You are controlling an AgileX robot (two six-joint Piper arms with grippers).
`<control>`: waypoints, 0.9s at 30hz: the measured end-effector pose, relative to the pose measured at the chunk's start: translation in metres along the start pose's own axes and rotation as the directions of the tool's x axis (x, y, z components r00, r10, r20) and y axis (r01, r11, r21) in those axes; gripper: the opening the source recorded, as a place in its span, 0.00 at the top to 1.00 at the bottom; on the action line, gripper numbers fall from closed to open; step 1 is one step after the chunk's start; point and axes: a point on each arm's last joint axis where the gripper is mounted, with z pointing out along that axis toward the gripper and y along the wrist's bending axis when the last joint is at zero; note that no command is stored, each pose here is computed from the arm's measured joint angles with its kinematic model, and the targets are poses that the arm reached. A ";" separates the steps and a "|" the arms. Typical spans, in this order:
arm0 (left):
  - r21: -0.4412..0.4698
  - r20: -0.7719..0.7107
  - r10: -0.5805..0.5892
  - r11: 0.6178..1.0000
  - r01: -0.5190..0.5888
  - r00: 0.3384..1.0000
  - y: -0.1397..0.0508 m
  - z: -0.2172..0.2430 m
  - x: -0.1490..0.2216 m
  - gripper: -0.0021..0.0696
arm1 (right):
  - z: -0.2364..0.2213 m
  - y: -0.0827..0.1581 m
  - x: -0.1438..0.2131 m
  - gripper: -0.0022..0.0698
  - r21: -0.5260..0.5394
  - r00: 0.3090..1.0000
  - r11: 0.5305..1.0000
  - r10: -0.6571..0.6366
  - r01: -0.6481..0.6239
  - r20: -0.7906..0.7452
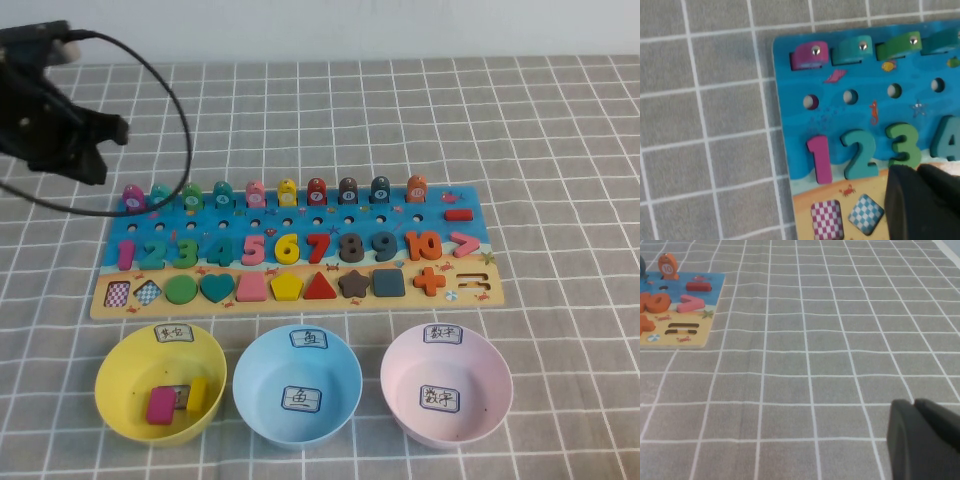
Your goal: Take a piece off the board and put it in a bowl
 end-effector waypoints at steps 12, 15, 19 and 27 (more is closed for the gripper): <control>-0.075 -0.098 0.075 0.994 -0.082 0.992 -0.030 0.041 -0.038 0.97 | 0.000 0.000 0.000 0.99 0.000 1.000 1.000 0.000 0.000 0.000; -0.082 -0.098 0.078 0.993 -0.086 0.992 -0.028 0.051 -0.044 0.97 | 0.000 0.000 0.000 0.99 0.000 1.000 1.000 0.000 0.000 0.000; -0.082 -0.098 0.078 0.993 -0.086 0.992 -0.027 0.060 -0.049 0.87 | 0.000 0.000 0.000 0.99 0.000 1.000 1.000 0.000 0.000 0.000; -0.125 -0.103 0.047 0.990 -0.060 0.994 -0.020 0.064 -0.049 0.58 | 0.000 0.000 0.000 0.99 0.000 1.000 1.000 0.000 0.000 0.000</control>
